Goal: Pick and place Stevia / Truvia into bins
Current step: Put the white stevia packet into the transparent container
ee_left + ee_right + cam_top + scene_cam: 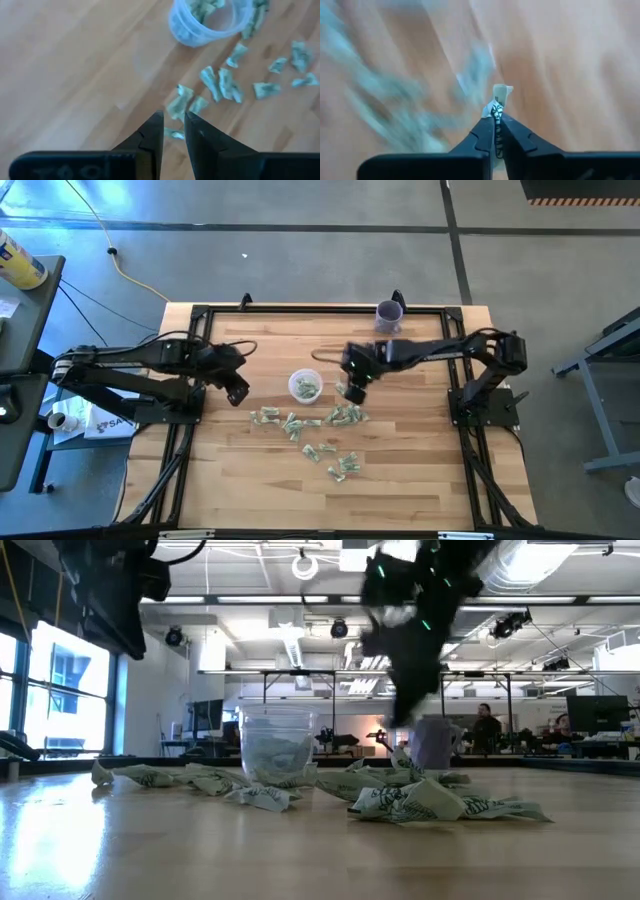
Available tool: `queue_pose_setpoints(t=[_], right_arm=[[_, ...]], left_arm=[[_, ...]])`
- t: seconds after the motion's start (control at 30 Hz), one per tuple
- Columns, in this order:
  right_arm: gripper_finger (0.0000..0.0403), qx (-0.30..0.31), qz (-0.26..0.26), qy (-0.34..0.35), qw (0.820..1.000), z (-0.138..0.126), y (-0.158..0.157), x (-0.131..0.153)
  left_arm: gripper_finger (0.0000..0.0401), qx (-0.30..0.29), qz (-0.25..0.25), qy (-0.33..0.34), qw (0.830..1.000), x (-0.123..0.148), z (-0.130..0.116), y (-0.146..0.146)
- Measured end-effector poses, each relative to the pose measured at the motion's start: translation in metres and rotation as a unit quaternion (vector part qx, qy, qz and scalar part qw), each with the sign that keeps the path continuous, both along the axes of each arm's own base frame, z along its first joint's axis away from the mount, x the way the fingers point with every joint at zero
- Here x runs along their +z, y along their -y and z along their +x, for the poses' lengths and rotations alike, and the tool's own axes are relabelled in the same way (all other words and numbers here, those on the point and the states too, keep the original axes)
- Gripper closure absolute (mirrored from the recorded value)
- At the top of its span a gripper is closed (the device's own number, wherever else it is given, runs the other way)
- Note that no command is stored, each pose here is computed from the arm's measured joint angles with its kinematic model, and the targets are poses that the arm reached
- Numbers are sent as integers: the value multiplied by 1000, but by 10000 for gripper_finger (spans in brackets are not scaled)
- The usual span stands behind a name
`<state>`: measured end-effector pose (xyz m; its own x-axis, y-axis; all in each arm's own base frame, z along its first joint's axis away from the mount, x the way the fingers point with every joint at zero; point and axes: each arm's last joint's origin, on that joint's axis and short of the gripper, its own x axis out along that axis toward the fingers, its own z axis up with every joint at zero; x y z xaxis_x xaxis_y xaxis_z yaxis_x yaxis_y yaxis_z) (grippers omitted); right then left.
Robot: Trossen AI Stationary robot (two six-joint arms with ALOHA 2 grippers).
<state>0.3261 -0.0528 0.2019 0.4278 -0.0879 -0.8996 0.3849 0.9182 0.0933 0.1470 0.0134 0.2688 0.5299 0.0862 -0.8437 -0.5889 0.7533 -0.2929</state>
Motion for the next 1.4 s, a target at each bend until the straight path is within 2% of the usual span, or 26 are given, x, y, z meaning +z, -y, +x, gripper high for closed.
queue_pose_setpoints(t=[0.07,0.13,0.2,0.37,0.47,0.53,0.7,0.83,0.97,1.07,1.17,1.27,1.4], right_arm=[[398,25,-16,65,997,19,3,35],[395,46,-21,118,992,38,5,62],[392,65,-12,132,989,54,9,72],[400,121,45,89,988,93,11,47],[392,142,48,69,986,112,5,36],[370,145,40,39,988,118,2,30],[274,151,-27,0,988,115,2,38],[185,152,-55,-11,987,107,0,49],[118,137,-100,-43,985,99,0,56],[94,120,-123,-86,981,93,3,53],[88,103,-148,-105,978,90,7,49],[87,91,-157,-125,975,85,14,40],[87,76,-155,-141,975,79,26,30]], left_arm=[[290,0,-12,19,1000,-5,-3,1],[291,-5,-23,10,1000,-15,-6,2],[291,-12,-35,7,999,-24,-6,3],[288,-26,-57,10,998,-49,-3,4],[288,-24,-78,21,996,-59,-1,5],[288,-16,-94,16,995,-62,-1,5],[272,-13,-108,16,994,-62,-1,8],[223,21,-142,2,990,-64,1,14],[165,95,-191,-23,977,-70,7,22],[132,150,-214,-43,964,-77,13,32],[115,201,-218,-54,953,-82,22,43],[115,250,-202,-64,945,-87,30,53],[135,290,-198,-87,932,-100,41,62]])
